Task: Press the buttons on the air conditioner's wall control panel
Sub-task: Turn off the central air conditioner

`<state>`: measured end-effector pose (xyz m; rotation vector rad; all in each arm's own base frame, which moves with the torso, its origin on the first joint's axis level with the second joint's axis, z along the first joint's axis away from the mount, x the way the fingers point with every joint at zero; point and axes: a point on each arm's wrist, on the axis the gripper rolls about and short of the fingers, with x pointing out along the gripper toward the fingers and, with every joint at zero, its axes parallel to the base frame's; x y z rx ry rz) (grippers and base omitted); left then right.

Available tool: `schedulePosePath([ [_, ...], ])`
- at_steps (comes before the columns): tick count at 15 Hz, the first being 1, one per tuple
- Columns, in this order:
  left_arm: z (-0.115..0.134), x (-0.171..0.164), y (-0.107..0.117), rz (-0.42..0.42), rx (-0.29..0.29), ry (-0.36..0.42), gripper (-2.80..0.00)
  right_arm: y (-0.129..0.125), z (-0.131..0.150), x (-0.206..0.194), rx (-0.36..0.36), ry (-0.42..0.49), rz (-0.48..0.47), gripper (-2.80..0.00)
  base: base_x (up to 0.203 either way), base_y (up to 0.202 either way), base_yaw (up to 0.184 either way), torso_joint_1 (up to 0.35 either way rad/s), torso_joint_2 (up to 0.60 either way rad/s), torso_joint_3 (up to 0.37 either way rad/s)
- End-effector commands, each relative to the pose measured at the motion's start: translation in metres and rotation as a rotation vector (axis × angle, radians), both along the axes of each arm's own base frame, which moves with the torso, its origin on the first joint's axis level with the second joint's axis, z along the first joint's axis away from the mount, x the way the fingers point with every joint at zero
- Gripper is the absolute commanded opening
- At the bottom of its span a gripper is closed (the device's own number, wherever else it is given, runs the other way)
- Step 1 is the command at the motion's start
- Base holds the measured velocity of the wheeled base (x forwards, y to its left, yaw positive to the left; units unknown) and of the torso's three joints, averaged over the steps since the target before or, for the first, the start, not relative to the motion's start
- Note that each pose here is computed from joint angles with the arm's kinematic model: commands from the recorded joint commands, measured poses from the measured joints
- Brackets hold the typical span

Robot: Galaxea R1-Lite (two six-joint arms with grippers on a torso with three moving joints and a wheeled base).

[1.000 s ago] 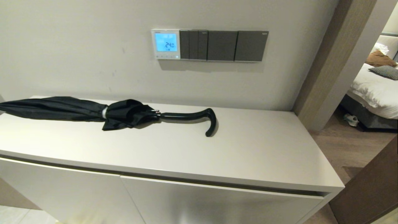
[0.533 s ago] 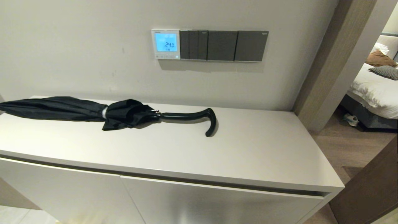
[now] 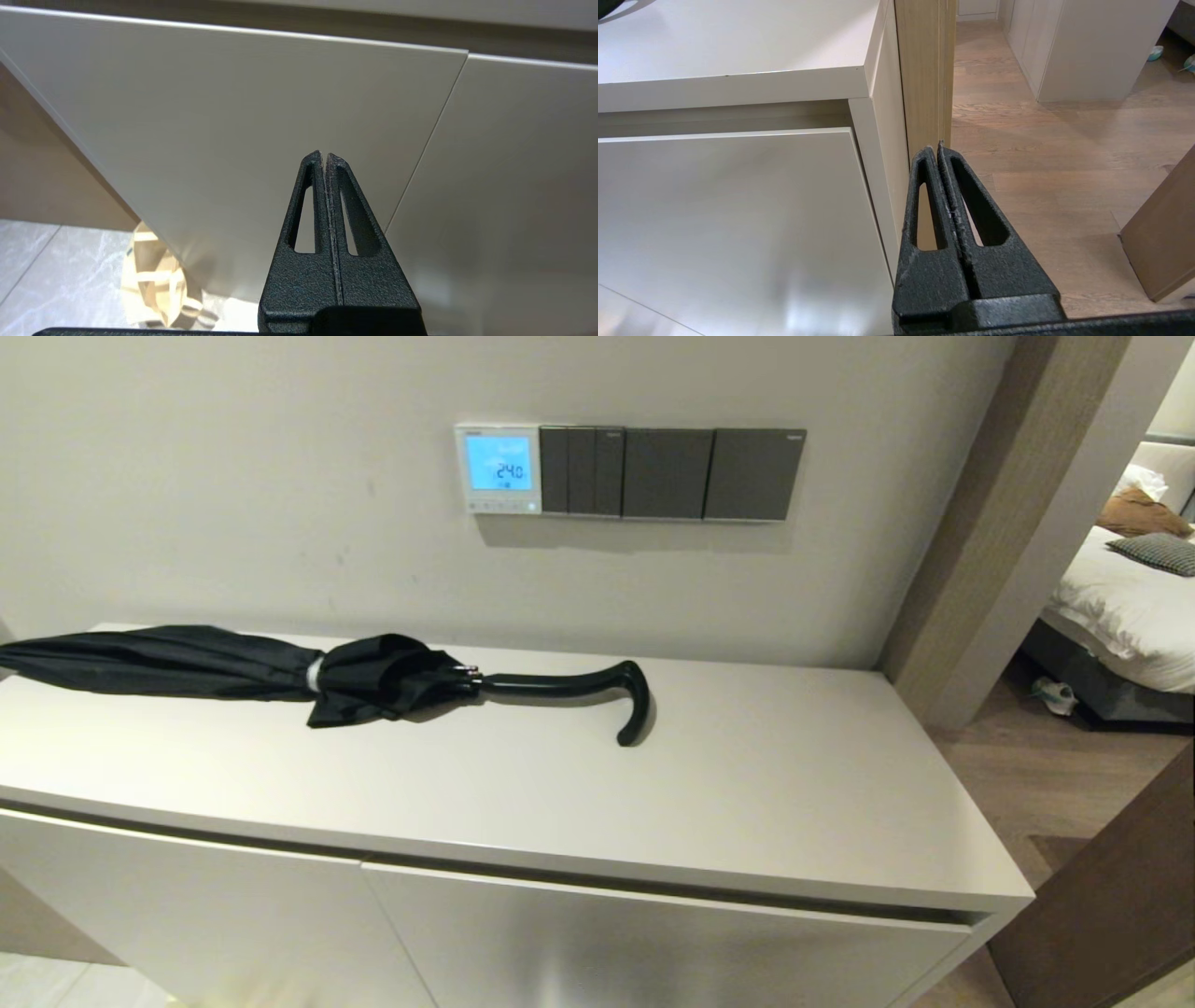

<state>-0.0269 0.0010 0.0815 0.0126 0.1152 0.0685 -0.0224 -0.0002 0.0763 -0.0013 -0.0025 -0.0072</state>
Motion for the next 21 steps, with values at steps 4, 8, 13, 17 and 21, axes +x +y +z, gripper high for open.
schedulePosePath([
  [4, -0.0050, -0.0014, -0.0010, -0.046, 0.013, -0.016, -2.80, 0.0000, -0.0008, 0.0002, 0.000, 0.003, 0.001, -2.80, 0.000, 0.000, 0.000, 0.000, 0.00, 0.000],
  [8, -0.0048, -0.0012, -0.0010, -0.048, 0.017, -0.016, -2.80, 0.0000, -0.0008, 0.0003, 0.000, 0.004, 0.001, -2.80, 0.000, 0.000, 0.000, 0.000, 0.00, 0.000],
  [13, -0.0049, -0.0011, -0.0010, -0.045, 0.006, -0.022, -2.80, 0.0000, -0.0008, 0.0003, 0.000, 0.004, 0.001, -2.80, 0.000, 0.000, 0.000, 0.000, 0.00, 0.000],
  [17, -0.0051, 0.0024, -0.0010, -0.047, 0.008, -0.085, -2.80, 0.0000, -0.0008, 0.0003, 0.000, 0.004, 0.001, -2.80, 0.000, 0.000, 0.000, 0.000, 0.00, 0.000],
  [21, -0.0064, 0.0043, -0.0010, -0.051, 0.010, -0.107, -2.80, 0.0000, -0.0008, 0.0003, 0.000, 0.004, 0.001, -2.80, 0.000, 0.000, 0.000, 0.000, 0.00, 0.000],
])
